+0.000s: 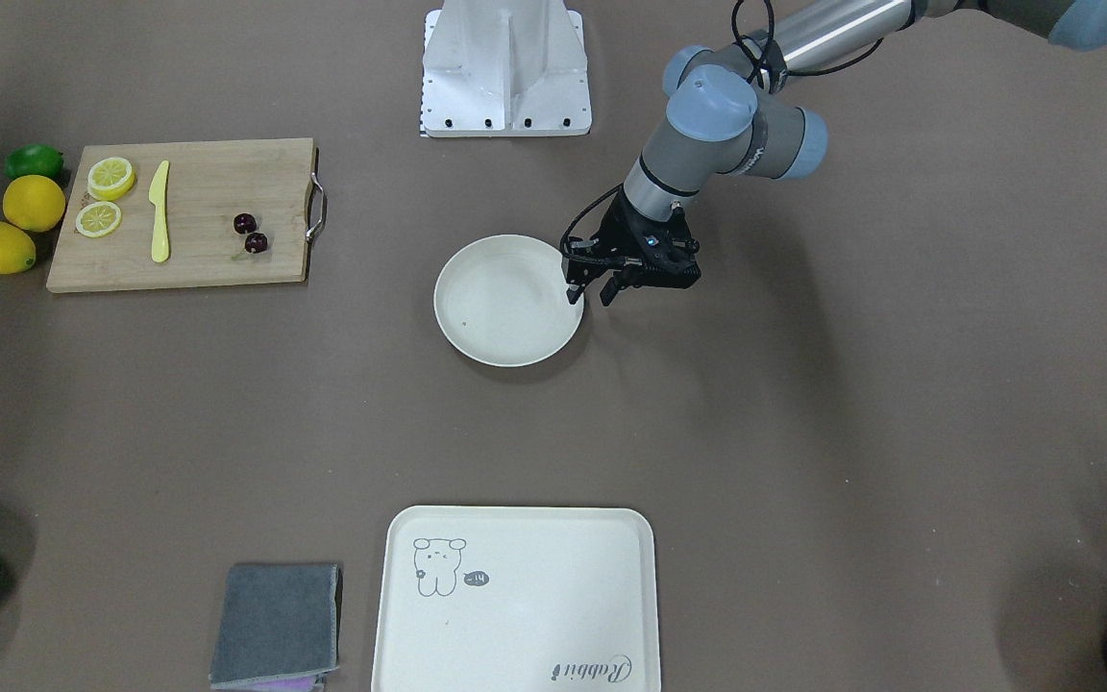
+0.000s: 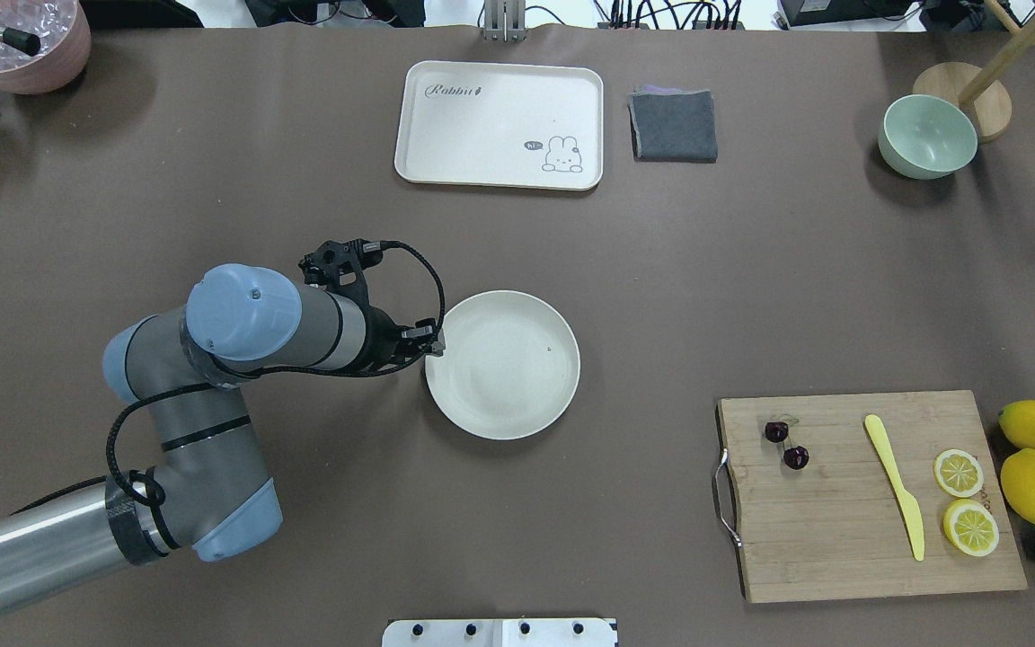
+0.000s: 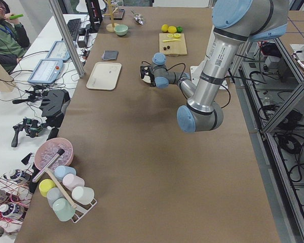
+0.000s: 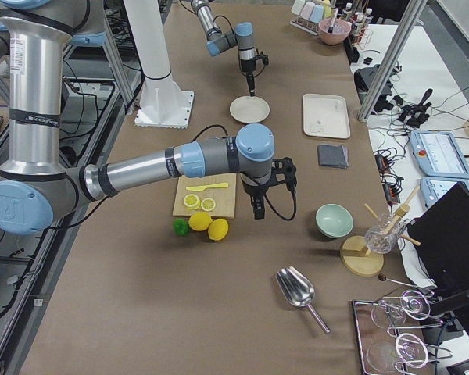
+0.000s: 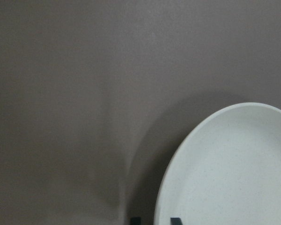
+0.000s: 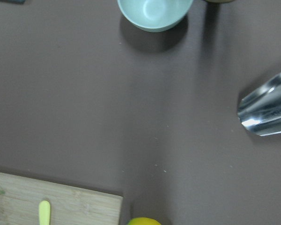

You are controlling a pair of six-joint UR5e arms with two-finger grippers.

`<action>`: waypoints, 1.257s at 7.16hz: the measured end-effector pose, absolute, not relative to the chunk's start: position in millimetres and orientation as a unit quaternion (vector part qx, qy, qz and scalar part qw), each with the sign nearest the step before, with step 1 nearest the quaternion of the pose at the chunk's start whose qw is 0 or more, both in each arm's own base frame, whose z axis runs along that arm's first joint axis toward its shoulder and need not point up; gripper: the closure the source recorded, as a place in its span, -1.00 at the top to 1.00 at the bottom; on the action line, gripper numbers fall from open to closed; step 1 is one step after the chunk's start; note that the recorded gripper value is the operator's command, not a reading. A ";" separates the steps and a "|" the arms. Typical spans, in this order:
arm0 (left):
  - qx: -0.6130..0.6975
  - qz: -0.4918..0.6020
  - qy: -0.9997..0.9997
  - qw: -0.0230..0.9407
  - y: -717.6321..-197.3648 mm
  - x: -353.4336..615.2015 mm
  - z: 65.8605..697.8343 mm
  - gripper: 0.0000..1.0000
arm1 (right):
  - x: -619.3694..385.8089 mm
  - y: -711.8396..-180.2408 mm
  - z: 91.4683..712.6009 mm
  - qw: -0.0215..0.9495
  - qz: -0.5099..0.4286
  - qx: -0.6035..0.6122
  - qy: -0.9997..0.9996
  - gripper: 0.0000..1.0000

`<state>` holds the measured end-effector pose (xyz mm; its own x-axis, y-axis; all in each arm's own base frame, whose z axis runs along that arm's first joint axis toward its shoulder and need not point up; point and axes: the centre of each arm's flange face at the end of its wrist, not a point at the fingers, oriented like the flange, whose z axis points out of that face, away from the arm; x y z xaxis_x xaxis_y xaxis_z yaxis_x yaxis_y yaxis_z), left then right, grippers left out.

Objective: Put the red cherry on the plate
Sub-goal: 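Release the plate with the left gripper while the right arm reaches toward the cherries, then grasp the pair of dark red cherries on the cutting board with the right gripper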

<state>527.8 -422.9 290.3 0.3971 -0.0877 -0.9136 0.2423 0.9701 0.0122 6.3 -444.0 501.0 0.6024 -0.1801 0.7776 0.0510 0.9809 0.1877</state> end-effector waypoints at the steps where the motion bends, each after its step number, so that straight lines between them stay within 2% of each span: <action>1: 0.103 -0.086 0.529 0.838 -439.0 510.3 296.4 0.96 | -37.3 -443.2 480.4 0.885 -0.082 0.079 -0.451 1.00; 4: 0.159 -0.057 0.493 0.854 -476.4 471.1 301.3 0.96 | -145.7 -417.0 457.3 0.872 -0.126 0.077 -0.467 1.00; 9: 0.163 -0.060 0.483 0.858 -483.2 463.2 301.0 0.96 | -324.5 -344.1 432.7 0.885 -0.061 0.064 -0.457 0.99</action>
<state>463.2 -483.2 301.0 0.5266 0.0537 -0.8484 0.2603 0.9399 0.2210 -324.5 -344.1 432.7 0.5757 -0.1670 0.8004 0.0498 0.9843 0.1695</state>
